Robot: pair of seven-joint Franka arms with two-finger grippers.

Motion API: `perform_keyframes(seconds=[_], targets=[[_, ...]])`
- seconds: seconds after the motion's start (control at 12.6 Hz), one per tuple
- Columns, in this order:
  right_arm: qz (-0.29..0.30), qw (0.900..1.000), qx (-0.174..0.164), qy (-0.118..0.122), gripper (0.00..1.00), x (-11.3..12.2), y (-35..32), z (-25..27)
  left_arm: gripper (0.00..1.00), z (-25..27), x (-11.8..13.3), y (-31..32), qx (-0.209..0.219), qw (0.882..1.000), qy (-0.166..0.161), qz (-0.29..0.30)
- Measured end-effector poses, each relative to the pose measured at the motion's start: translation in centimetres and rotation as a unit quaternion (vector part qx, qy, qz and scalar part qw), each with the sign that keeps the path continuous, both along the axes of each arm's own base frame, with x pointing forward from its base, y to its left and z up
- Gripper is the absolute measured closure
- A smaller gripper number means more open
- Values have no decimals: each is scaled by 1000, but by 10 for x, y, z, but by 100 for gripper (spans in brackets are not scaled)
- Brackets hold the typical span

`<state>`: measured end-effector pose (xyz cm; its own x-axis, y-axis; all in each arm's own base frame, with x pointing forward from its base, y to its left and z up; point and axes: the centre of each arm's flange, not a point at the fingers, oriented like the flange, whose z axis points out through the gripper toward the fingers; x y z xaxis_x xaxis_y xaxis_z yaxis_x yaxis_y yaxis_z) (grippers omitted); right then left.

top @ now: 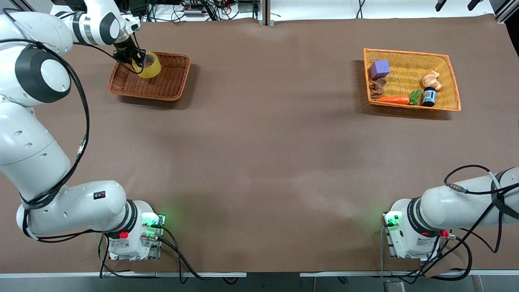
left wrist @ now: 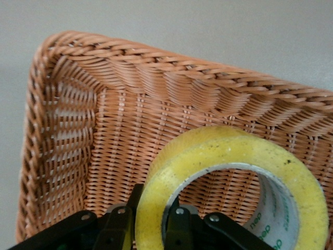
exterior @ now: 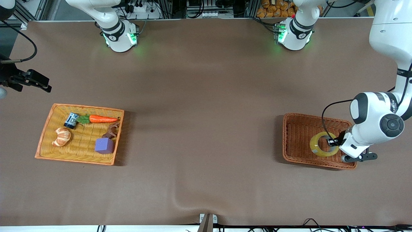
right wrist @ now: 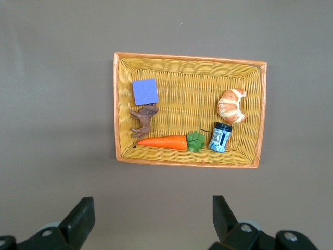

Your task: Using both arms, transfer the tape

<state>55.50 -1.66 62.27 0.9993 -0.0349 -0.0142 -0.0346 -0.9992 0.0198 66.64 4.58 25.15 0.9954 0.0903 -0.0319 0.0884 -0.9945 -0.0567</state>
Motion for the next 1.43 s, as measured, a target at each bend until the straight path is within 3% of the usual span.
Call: perform_keyframes(seconds=[0.08,0.16,0.48,0.64,0.72,1.03,1.27,1.43], targets=[[0,1000,0,0,0,0,0,0,78,-6,0,-1,-1,1000,0,-1],[0,1000,0,0,0,0,0,0,71,-11,1,-1,-3,1000,-1,-1],[0,1000,0,0,0,0,0,0,26,7,11,-6,-4,1000,-23,-5],[0,1000,0,0,0,0,0,0,4,54,13,-19,-2,999,-33,-13],[-1,1000,0,0,0,0,-1,0,0,92,11,-28,3,999,-38,-18],[0,1000,0,0,0,0,0,0,0,264,-35,-58,38,995,-82,-31],[0,1000,0,0,0,1,0,-1,0,330,-76,-69,33,996,-76,-19],[1,1000,0,1,0,1,1,-1,0,351,-89,-72,22,997,-71,-13]])
